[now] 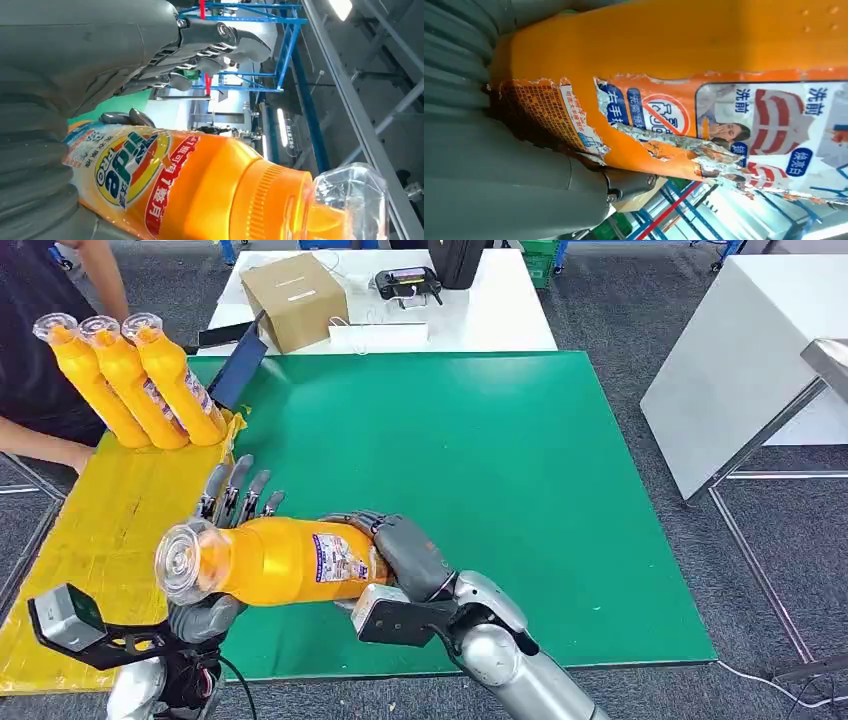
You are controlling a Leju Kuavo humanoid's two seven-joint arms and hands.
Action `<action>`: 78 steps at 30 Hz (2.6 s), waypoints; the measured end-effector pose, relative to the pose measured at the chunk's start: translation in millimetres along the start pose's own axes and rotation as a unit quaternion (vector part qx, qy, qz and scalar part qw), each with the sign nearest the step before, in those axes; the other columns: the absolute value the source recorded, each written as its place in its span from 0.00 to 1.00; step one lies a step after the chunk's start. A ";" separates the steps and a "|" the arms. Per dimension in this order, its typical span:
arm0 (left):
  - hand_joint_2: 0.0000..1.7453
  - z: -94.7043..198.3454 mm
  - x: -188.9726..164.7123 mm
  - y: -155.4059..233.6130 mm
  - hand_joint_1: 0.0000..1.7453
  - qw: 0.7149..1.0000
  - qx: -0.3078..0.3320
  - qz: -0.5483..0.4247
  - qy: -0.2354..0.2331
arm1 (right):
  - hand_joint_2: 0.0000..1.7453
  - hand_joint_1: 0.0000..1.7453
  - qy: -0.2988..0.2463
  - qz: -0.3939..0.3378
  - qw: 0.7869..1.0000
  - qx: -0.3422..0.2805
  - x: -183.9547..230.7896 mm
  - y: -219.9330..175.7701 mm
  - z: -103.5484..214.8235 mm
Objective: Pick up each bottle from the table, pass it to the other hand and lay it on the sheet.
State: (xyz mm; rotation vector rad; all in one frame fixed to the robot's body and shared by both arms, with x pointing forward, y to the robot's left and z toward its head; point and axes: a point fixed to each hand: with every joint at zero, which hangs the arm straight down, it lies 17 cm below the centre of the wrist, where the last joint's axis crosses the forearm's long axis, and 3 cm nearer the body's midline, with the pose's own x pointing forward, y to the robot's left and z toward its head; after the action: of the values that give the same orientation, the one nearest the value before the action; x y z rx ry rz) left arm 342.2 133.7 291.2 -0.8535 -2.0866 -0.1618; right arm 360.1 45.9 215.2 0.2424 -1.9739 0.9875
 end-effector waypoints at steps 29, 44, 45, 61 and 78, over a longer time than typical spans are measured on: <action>1.00 -12.9 -4.8 -11.9 0.00 0.998 -0.034 -0.053 0.007 | 1.00 1.00 0.069 0.011 0.995 -0.065 -48.4 -44.8 -18.1; 1.00 -19.0 -11.3 -1.3 0.00 0.993 -0.037 -0.108 0.014 | 1.00 1.00 0.040 0.031 0.998 0.028 -21.7 17.6 -33.3; 1.00 -20.4 -11.3 0.7 0.00 0.993 -0.035 -0.114 0.014 | 1.00 1.00 0.038 0.031 0.998 0.034 -19.6 21.7 -33.5; 1.00 -21.0 -34.0 35.4 1.00 0.981 -0.020 -0.189 0.048 | 1.00 1.00 0.021 0.042 0.995 0.087 -0.5 55.9 -36.9; 1.00 -18.7 -34.5 35.6 1.00 0.978 -0.027 -0.201 0.042 | 1.00 1.00 0.019 0.052 0.994 0.098 -1.1 59.6 -35.5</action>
State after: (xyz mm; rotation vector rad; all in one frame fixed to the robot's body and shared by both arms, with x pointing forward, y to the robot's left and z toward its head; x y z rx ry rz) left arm 390.8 135.5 270.3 -0.4359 -2.1597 -0.4637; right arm 352.7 110.8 192.0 0.2294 -1.8706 1.2474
